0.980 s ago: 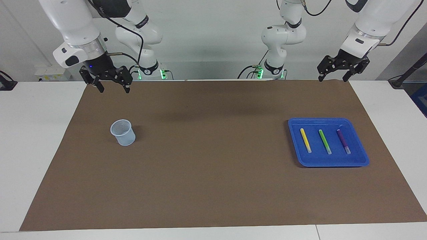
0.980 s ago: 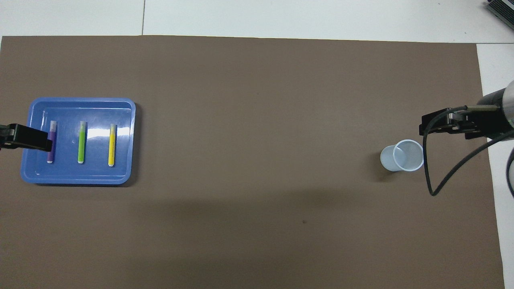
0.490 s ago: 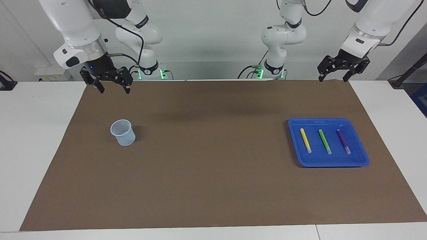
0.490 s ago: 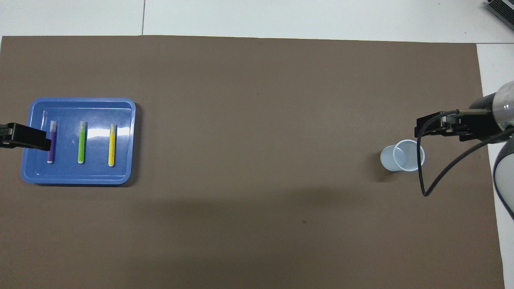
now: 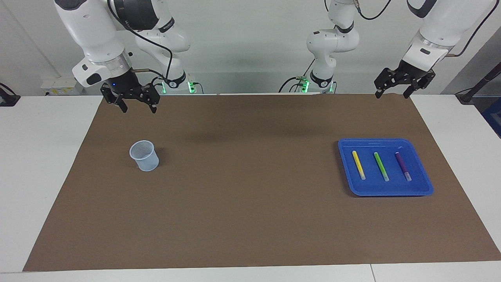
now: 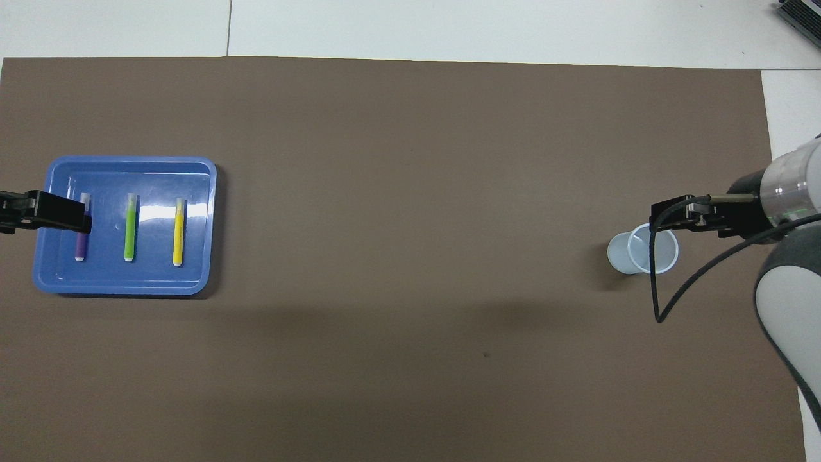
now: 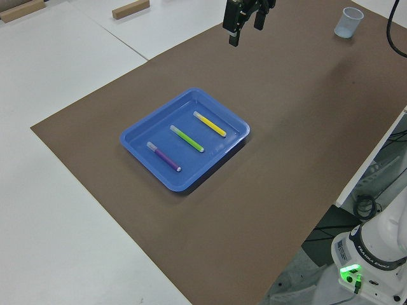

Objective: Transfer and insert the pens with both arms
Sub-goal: 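Move the left gripper over the yellow pen while the right gripper nears the cup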

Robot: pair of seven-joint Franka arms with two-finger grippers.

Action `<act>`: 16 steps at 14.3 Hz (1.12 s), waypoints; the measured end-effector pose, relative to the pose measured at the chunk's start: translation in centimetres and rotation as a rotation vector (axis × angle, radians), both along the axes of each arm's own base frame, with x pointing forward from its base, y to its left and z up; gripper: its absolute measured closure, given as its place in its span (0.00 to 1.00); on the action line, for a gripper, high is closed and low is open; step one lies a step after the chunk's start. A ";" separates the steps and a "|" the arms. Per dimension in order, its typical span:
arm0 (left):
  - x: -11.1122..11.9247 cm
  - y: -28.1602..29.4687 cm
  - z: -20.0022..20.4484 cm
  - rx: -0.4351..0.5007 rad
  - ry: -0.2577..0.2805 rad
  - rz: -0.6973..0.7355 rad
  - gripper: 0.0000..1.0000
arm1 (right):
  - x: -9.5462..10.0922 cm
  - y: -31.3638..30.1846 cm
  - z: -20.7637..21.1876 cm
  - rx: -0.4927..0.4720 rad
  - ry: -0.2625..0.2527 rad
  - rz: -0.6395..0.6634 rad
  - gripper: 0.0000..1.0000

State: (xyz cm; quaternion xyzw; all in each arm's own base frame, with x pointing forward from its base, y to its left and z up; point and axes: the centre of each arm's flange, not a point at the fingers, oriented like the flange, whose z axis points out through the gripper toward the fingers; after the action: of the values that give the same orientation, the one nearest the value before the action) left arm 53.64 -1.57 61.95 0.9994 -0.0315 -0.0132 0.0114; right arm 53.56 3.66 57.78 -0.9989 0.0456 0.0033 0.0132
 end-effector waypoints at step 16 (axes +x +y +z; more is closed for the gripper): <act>4.3 1.8 -10.4 -0.006 -0.043 0.019 0.00 | -3.0 6.2 -3.2 0.139 -0.006 0.059 0.00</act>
State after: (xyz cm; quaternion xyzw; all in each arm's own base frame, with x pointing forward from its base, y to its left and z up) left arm 57.92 0.18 51.54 0.9996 -0.0225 0.0086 0.0139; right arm 50.57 9.90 54.60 -0.9964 0.0155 0.0038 0.0828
